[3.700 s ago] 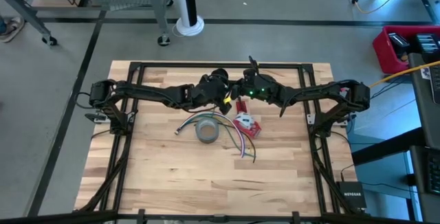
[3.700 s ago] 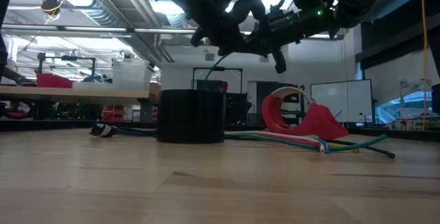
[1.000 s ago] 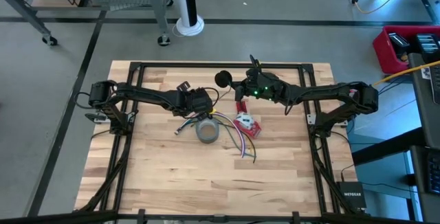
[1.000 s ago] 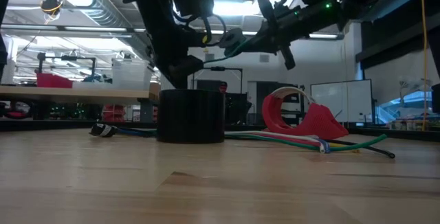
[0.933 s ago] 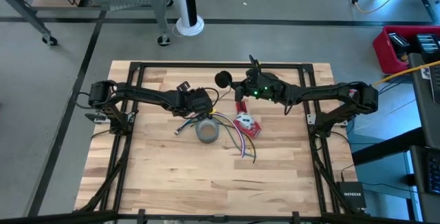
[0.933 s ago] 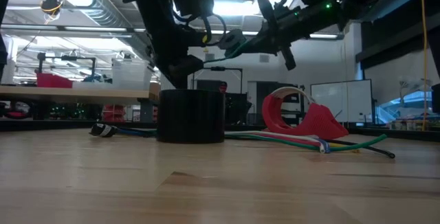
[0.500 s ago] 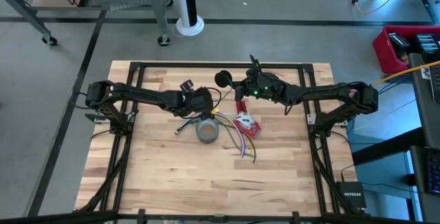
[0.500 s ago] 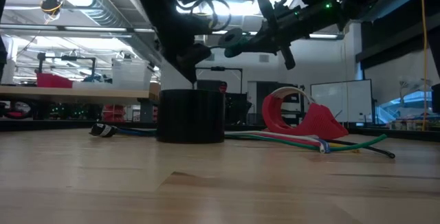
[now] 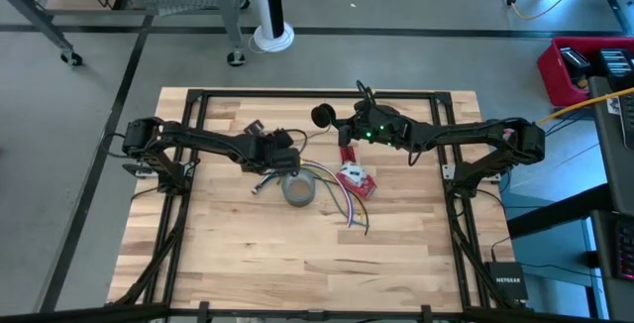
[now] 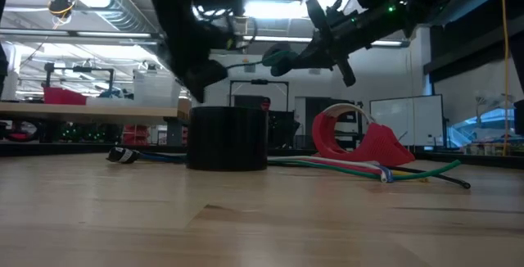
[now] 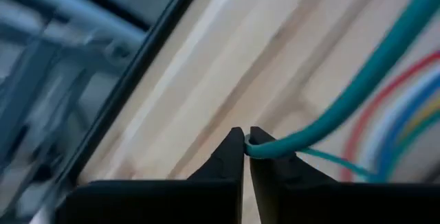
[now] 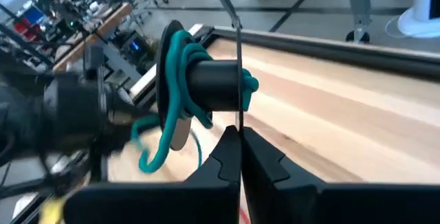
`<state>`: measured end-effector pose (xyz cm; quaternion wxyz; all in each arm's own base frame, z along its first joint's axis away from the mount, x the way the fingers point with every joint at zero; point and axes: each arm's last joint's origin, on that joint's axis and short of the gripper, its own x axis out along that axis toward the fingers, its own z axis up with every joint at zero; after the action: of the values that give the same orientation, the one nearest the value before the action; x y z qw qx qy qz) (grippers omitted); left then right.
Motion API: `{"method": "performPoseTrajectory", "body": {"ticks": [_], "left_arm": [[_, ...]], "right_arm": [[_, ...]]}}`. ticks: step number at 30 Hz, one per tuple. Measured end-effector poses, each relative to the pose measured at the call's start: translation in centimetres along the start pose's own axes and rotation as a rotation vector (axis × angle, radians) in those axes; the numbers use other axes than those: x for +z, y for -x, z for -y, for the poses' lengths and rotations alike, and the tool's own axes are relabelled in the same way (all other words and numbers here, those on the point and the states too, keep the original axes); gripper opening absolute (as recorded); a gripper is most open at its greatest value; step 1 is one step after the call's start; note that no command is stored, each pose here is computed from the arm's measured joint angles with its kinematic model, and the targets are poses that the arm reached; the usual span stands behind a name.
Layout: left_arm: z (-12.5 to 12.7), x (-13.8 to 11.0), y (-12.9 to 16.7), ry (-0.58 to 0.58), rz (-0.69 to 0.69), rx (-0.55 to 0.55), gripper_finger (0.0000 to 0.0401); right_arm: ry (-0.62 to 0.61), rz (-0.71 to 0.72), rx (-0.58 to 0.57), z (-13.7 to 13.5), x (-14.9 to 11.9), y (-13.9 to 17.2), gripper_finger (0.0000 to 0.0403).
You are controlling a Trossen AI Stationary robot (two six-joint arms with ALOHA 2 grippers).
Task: Coil cords
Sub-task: Coil the green wire onto the black spool
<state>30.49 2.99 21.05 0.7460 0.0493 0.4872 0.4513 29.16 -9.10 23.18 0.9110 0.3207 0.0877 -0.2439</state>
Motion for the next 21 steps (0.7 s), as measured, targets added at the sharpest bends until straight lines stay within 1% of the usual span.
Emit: {"method": "performPoseTrajectory", "body": {"ticks": [2, 4, 9, 14, 17, 21], "left_arm": [[-0.4, -0.5, 0.0, 0.011, -0.024, 0.053, 0.0003], [-0.6, -0.6, 0.0, 0.013, -0.028, 0.077, 0.0003], [-0.2, -0.9, -0.6, 0.009, -0.006, 0.065, 0.0002], [0.6, -1.5, -1.5, 0.015, 0.032, 0.033, 0.0002], [0.6, -2.3, -2.0, -0.004, 0.014, 0.041, 0.0001], [0.5, -3.0, -2.7, 0.005, -0.002, 0.052, 0.0001]], "right_arm": [[0.001, -0.024, 0.026, -0.1, -0.1, 0.0, 0.0003], [0.0, -0.05, 0.071, -0.3, -0.2, 0.0, 0.0003], [-0.028, -0.068, 0.171, -0.8, 0.1, 0.2, 0.0003], [-0.038, -0.046, 0.214, -1.1, 0.5, 0.3, 0.0003], [-0.04, -0.072, 0.252, -1.2, 0.4, 0.3, 0.0003], [-0.075, -0.107, 0.289, -1.3, 0.3, 0.4, 0.0003]]}}
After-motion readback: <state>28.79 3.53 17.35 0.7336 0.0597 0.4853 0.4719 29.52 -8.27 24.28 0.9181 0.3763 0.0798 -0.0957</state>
